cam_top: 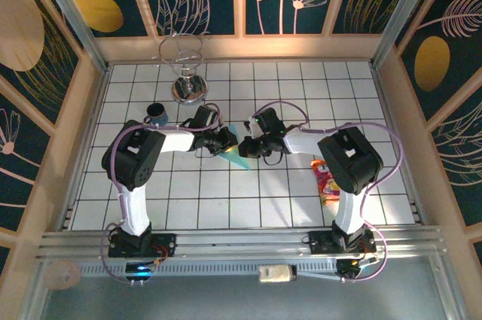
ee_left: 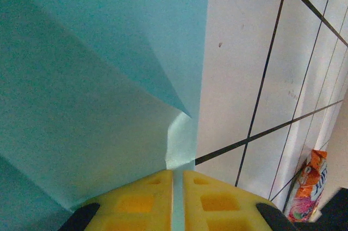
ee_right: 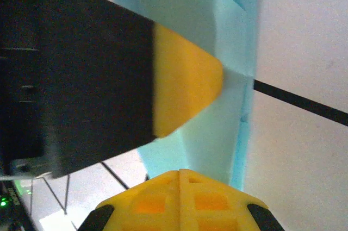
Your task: Fold a paper plane with a square sheet of paper (pick it up from the middle)
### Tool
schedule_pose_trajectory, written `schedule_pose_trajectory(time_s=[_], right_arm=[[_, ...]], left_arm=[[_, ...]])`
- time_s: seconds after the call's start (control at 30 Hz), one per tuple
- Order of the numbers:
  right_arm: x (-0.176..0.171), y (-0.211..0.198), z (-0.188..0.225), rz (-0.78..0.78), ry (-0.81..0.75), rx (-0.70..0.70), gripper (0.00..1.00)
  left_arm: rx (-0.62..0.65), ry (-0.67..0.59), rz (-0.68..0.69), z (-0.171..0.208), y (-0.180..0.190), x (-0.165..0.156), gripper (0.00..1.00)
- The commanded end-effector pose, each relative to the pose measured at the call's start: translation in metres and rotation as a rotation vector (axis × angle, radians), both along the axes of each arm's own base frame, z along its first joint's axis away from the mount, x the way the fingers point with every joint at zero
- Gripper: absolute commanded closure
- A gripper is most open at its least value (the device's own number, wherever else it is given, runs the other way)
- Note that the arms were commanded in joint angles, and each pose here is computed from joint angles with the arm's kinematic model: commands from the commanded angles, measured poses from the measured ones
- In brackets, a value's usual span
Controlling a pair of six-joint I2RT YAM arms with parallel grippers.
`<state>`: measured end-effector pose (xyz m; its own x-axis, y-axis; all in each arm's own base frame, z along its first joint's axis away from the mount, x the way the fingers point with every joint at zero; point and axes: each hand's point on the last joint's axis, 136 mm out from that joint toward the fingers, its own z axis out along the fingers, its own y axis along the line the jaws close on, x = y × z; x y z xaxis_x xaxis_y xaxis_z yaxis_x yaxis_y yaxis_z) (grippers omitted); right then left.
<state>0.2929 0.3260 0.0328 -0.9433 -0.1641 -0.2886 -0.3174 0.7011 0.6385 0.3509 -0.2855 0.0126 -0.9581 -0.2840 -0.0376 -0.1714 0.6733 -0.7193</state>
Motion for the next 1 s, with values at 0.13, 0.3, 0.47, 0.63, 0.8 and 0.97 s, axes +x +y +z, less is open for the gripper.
schedule_pose_trajectory(time_s=[0.13,0.3,0.47,0.63,0.8,0.97], right_arm=[[-0.007,0.000,-0.015,0.027,0.034,-0.030,1.00],[-0.023,-0.010,-0.027,0.063,0.066,-0.073,1.00],[-0.037,-0.022,-0.029,0.102,0.079,-0.110,1.00],[-0.054,-0.032,-0.031,0.136,0.101,-0.147,1.00],[-0.076,-0.042,-0.033,0.158,0.139,-0.163,1.00],[-0.090,-0.057,-0.035,0.135,0.163,-0.188,1.00]], left_arm=[[0.235,0.154,0.067,-0.069,0.046,-0.026,0.86],[0.259,0.169,0.075,-0.076,0.050,-0.028,0.87],[0.291,0.172,0.088,-0.080,0.056,-0.029,0.87],[0.300,0.180,0.091,-0.083,0.057,-0.030,0.87],[0.301,0.179,0.092,-0.084,0.058,-0.030,0.87],[0.292,0.175,0.089,-0.081,0.056,-0.030,0.87]])
